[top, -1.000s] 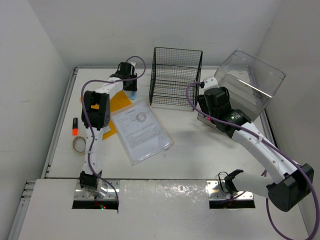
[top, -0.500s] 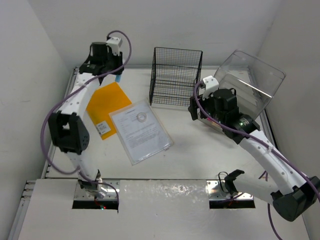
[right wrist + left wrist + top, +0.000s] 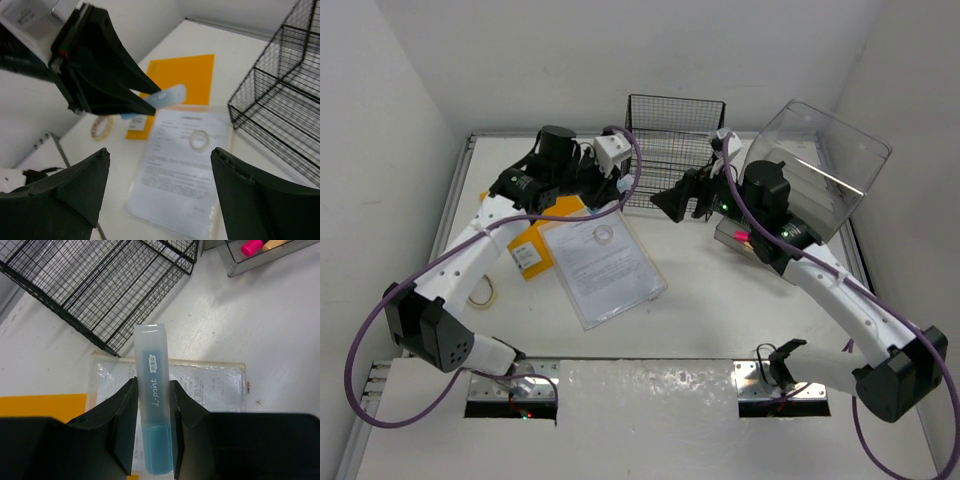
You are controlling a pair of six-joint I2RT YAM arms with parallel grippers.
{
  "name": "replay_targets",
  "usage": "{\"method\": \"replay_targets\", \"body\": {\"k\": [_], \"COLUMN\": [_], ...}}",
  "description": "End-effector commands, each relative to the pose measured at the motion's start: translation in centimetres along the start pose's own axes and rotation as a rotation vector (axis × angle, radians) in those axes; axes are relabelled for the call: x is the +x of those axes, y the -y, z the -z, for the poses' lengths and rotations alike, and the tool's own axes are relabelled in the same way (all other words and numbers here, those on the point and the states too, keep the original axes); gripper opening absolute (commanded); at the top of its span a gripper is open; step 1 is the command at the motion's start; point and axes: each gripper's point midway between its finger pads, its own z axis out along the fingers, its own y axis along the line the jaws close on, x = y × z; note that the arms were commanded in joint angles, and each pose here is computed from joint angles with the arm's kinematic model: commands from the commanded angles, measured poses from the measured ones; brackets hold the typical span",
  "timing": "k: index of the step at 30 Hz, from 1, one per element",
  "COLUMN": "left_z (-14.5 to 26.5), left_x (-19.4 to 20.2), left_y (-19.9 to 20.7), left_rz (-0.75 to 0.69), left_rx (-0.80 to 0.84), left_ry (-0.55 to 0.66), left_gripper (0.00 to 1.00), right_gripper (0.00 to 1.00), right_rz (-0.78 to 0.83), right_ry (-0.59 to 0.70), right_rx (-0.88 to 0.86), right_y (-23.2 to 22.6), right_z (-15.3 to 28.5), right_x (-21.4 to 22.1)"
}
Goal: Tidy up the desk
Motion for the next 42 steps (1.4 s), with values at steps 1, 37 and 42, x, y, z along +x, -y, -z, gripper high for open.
{"method": "replay_targets", "body": {"k": [1, 37, 42], "left_z": [1.9, 0.5, -0.3], "left_x": [-2.7, -2.5, -2.1], "left_y": [0.9, 3.2, 2.2], "left_rz": [-0.072, -0.064, -0.055], "left_rx": [0.013, 0.070, 0.025], "left_ry": [0.095, 0.113, 0.098], "left_gripper": [0.00, 0.00, 0.00], "right_gripper": [0.79, 0.45, 0.39], "right_rz": [-0.081, -0.372, -0.390], "right_ry": [0.118, 0.063, 0.055], "right_rx": [-0.153, -0.178, -0.205], "right_y": [-3.1, -0.8, -1.5], "right_z": [-1.4, -9.7, -9.8], "right_x": [-4.0, -0.1, 0.3]}}
